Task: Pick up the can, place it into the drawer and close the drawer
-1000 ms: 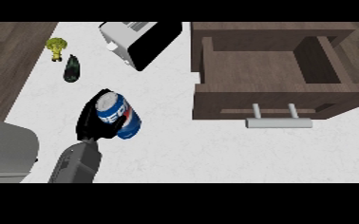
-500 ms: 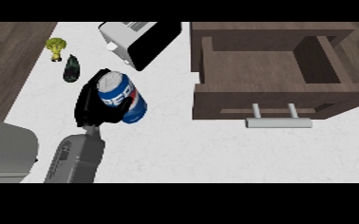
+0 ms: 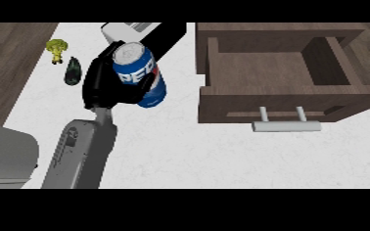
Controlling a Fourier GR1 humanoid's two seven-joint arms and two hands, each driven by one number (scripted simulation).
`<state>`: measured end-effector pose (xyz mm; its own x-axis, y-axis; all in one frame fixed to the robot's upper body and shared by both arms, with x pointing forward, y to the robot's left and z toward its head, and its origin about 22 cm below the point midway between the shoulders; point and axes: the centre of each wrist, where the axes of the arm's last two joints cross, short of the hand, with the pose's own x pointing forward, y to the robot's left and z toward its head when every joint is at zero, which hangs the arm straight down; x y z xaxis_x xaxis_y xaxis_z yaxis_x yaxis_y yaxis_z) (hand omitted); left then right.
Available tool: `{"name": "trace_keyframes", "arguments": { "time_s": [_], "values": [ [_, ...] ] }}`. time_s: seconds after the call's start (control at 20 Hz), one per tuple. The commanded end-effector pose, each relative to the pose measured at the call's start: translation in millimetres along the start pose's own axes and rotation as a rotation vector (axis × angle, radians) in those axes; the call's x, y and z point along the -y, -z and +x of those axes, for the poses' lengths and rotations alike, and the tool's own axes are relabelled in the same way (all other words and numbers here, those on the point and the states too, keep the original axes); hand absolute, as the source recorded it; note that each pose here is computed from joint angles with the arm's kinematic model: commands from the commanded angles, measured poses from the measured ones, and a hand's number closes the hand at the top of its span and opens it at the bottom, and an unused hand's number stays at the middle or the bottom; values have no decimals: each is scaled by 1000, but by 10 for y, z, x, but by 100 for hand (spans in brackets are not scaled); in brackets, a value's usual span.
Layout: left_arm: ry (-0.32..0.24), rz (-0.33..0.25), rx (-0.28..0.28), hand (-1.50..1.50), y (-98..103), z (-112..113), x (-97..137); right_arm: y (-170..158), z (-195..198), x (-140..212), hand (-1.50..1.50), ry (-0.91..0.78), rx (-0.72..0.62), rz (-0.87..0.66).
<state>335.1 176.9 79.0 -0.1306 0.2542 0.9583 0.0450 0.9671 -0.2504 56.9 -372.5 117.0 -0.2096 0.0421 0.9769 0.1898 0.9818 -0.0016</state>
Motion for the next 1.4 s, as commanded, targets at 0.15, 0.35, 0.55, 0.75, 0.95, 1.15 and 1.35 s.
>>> {"name": "trace_keyframes", "arguments": {
  "time_s": [0.15,0.35,0.55,0.75,0.95,1.15,1.35],
  "values": [
    [36,-18,29,150,126,335,482,45,23,-83,-150,2,-2,-12],
    [33,-29,37,150,389,601,597,-66,-69,72,-150,1,3,5],
    [40,-50,25,150,529,589,963,119,49,23,-150,18,-18,4],
    [67,-18,51,150,525,574,1276,14,54,-102,-150,18,-16,16],
    [59,-45,47,150,718,953,1570,213,96,-203,-150,29,9,10],
    [94,-28,32,150,814,755,1635,93,-76,-57,-150,21,1,7],
    [64,-53,30,150,957,802,1713,234,33,-187,-150,11,4,28]
  ]
}}
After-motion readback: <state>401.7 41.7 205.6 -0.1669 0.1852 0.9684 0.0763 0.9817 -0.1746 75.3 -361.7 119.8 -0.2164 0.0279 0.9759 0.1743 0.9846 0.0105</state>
